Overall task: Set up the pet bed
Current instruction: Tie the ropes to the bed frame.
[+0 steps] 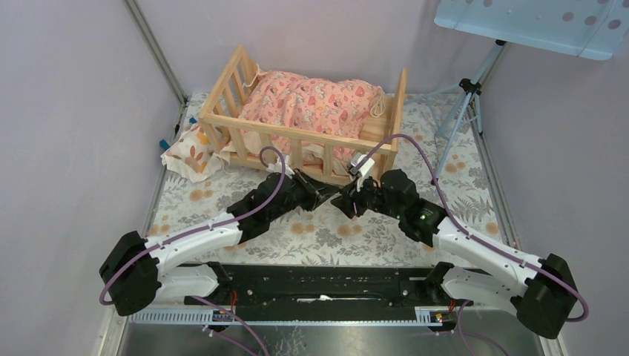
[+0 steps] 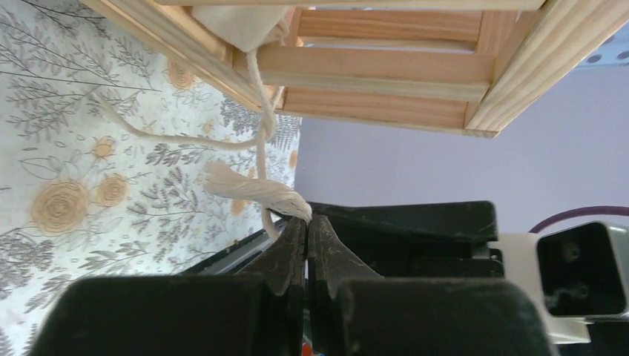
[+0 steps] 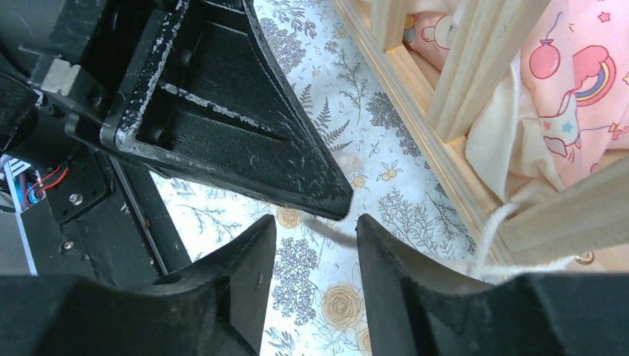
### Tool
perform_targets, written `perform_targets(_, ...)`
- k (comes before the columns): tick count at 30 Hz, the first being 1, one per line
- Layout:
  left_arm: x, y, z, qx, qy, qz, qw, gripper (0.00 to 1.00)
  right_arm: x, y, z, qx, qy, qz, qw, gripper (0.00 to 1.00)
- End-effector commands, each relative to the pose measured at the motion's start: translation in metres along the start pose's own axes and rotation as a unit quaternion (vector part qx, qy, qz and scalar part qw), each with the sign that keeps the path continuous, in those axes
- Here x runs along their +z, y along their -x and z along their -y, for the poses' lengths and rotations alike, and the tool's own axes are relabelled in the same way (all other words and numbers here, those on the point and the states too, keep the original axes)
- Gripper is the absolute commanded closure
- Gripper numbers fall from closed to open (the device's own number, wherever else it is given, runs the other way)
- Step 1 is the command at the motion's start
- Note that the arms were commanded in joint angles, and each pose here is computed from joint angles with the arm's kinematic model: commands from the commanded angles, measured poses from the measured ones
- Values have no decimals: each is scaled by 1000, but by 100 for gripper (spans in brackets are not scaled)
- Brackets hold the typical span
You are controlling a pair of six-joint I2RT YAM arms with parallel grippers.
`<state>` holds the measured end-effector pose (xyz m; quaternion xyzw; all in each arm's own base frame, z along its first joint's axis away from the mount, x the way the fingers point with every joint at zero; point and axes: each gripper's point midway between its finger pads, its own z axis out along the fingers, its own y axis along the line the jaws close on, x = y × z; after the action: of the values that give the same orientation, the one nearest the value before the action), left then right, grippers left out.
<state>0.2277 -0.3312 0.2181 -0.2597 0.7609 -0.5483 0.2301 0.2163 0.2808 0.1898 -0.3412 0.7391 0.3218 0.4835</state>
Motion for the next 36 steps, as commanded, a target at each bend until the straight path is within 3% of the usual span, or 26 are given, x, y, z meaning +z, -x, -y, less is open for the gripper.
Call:
perform_targets(1, -10, 3, 10, 88, -45, 11, 995, 100, -13, 9, -1, -6, -4, 24, 1000, 44)
perform_targets(7, -11, 2, -18, 276, -44, 1, 960, 100, -34, 19, 15, 22, -66, 69, 995, 29)
perform_targets(13, -8, -7, -36, 428, -75, -29, 900, 100, -59, 28, 52, 127, -191, 122, 966, 26)
perform_targets(18, -9, -14, -43, 556, -104, -32, 824, 100, -70, 20, 63, 207, -233, 142, 939, 27)
perform_targets(27, -22, -24, -54, 720, -129, -26, 681, 100, -60, -2, 63, 236, -228, 136, 935, 33)
perform_targets(36, -25, -11, -66, 814, -84, -47, 573, 100, -48, -24, 65, 243, -234, 110, 935, 35)
